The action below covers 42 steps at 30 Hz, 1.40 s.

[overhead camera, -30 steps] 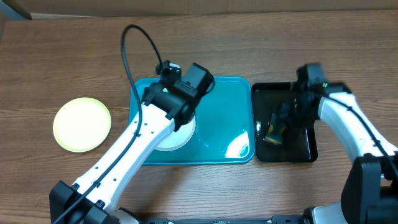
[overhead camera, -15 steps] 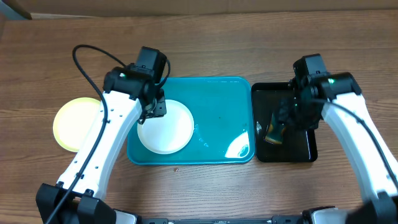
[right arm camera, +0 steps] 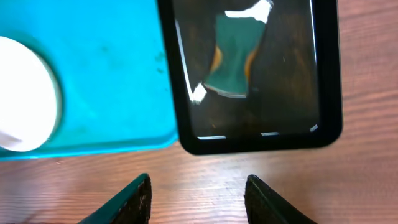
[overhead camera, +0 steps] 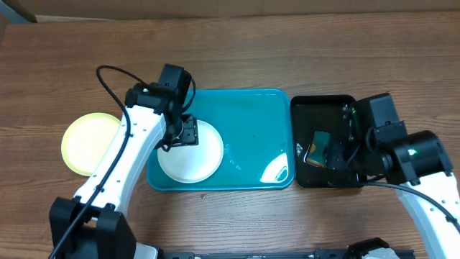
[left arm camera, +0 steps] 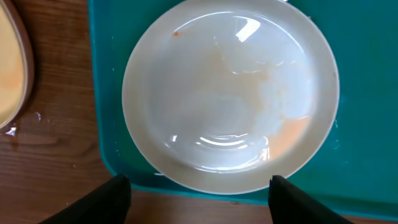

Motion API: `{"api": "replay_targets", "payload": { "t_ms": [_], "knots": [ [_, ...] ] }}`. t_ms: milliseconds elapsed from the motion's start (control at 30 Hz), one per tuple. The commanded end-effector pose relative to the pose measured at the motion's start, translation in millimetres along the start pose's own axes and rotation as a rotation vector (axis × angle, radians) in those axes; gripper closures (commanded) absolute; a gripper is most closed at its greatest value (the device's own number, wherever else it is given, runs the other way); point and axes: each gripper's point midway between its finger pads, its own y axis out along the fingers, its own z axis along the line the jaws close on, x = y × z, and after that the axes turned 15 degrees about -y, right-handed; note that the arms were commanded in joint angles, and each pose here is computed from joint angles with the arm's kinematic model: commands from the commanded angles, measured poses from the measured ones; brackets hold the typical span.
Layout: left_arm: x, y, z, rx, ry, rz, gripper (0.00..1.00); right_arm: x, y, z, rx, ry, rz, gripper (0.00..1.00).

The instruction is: Clean dirty plates on tray and stack at the side

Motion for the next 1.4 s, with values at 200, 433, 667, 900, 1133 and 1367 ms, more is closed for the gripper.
{"api": "replay_targets", "payload": {
  "t_ms": [200,433,667,900,1133,1367],
  "knots": [
    [-2.8,40.0,15.7,0.007,-0.044,0.122,0.27,-7.4,9.7,-3.8,-0.021,0.005,0.030,0.38],
    [-7.8,58.8,28.0,0.046,-0.085,0.210,0.28,-7.5,9.7,-3.8,-0.021,0.000,0.031,0.34],
    [-19.3,71.5,41.4,0.105,-0.144,0.302,0.28,-7.5,9.7,-3.8,-0.021,-0.007,0.031,0.30],
    [-32.3,81.3,41.0,0.109,-0.203,0.352,0.30,-7.3,9.7,-3.8,-0.021,-0.030,0.031,0.30],
    [-41.3,92.7,45.3,0.120,-0.217,0.361,0.34,-6.7,9.7,-3.6,-0.020,-0.030,0.028,0.30],
    [-52.8,103.4,50.9,0.132,-0.218,0.377,0.34,-6.9,9.7,-3.7,-0.020,-0.030,0.029,0.30]
  ]
}}
